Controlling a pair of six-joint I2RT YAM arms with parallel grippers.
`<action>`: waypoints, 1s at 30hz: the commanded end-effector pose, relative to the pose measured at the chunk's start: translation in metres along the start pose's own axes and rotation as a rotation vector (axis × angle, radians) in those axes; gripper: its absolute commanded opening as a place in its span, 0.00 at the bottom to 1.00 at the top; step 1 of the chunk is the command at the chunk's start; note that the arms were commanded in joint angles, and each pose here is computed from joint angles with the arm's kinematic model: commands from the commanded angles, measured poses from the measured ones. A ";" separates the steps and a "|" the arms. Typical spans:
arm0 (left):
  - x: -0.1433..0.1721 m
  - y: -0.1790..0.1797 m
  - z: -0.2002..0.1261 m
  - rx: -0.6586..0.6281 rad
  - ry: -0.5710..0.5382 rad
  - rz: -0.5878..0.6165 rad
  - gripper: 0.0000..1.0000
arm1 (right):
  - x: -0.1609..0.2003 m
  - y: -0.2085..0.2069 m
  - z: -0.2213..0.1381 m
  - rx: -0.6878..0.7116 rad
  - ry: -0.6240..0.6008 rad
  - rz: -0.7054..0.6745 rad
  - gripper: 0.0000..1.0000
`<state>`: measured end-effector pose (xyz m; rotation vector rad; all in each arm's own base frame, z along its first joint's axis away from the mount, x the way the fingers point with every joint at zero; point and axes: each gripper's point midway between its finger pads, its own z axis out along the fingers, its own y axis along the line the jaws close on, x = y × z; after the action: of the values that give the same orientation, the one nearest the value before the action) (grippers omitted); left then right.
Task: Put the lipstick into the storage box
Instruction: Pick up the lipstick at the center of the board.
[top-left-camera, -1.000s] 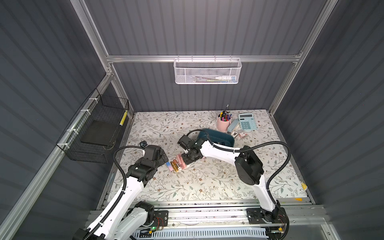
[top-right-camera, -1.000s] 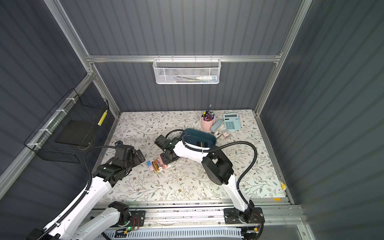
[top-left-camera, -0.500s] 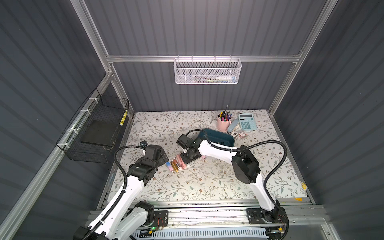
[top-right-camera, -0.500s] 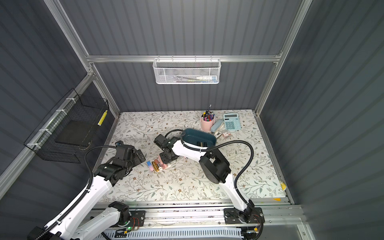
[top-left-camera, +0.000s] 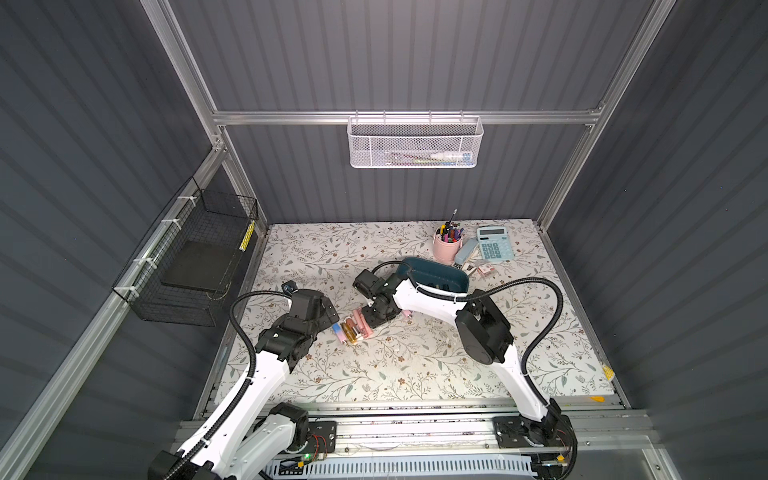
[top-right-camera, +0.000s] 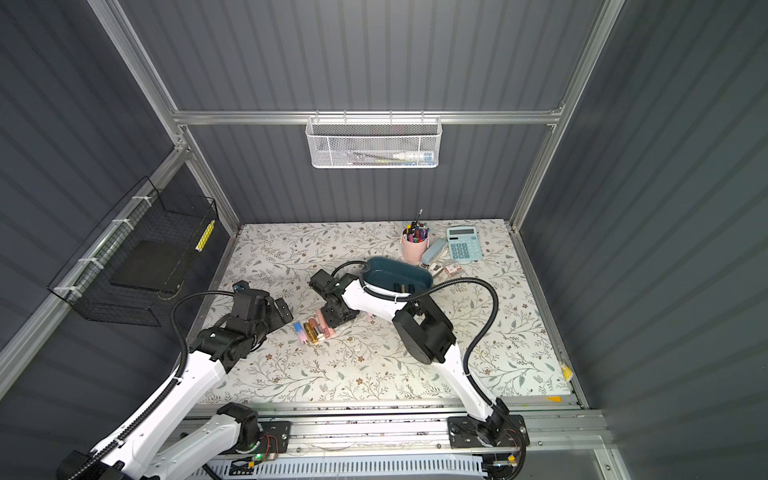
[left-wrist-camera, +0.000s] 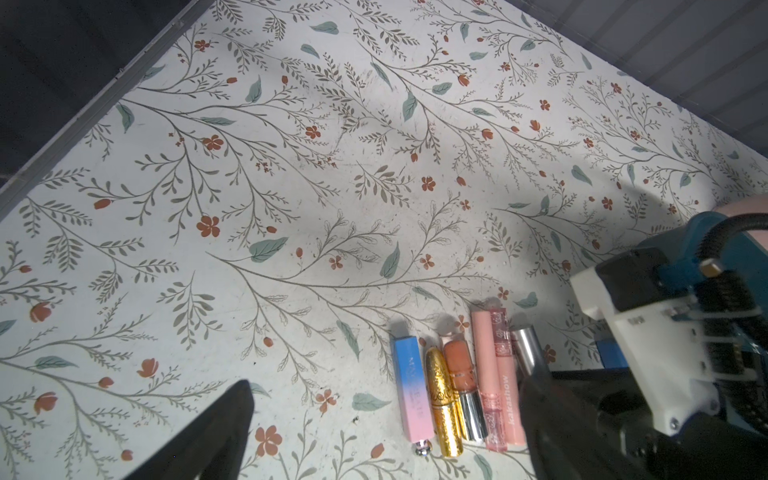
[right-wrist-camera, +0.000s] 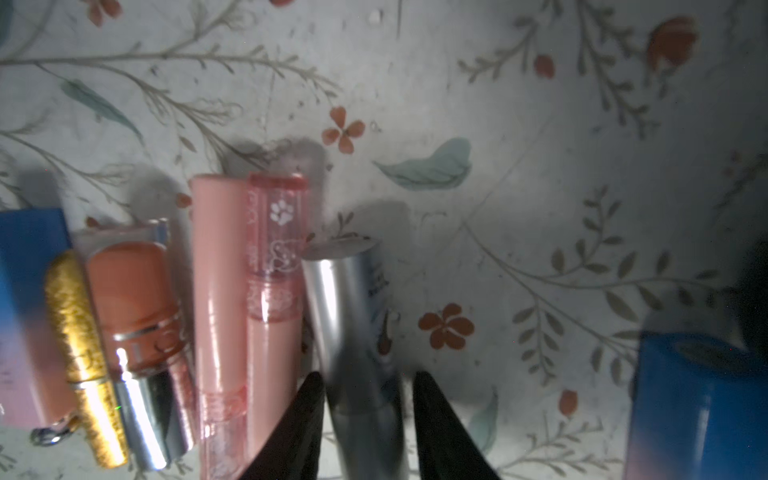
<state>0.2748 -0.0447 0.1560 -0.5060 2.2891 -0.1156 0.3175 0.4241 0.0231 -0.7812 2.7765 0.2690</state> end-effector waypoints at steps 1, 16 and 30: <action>0.006 0.002 0.002 -0.001 0.011 0.008 1.00 | 0.006 -0.006 0.009 0.019 0.044 -0.007 0.39; 0.004 -0.004 0.005 0.011 0.019 0.017 1.00 | 0.012 -0.023 0.012 0.095 0.081 -0.010 0.20; -0.004 -0.002 -0.006 0.012 -0.005 0.019 1.00 | -0.015 -0.039 -0.080 0.156 -0.083 -0.033 0.19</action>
<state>0.2751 -0.0462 0.1518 -0.4990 2.3004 -0.1174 0.3244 0.3910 0.0609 -0.7811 2.7326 0.1144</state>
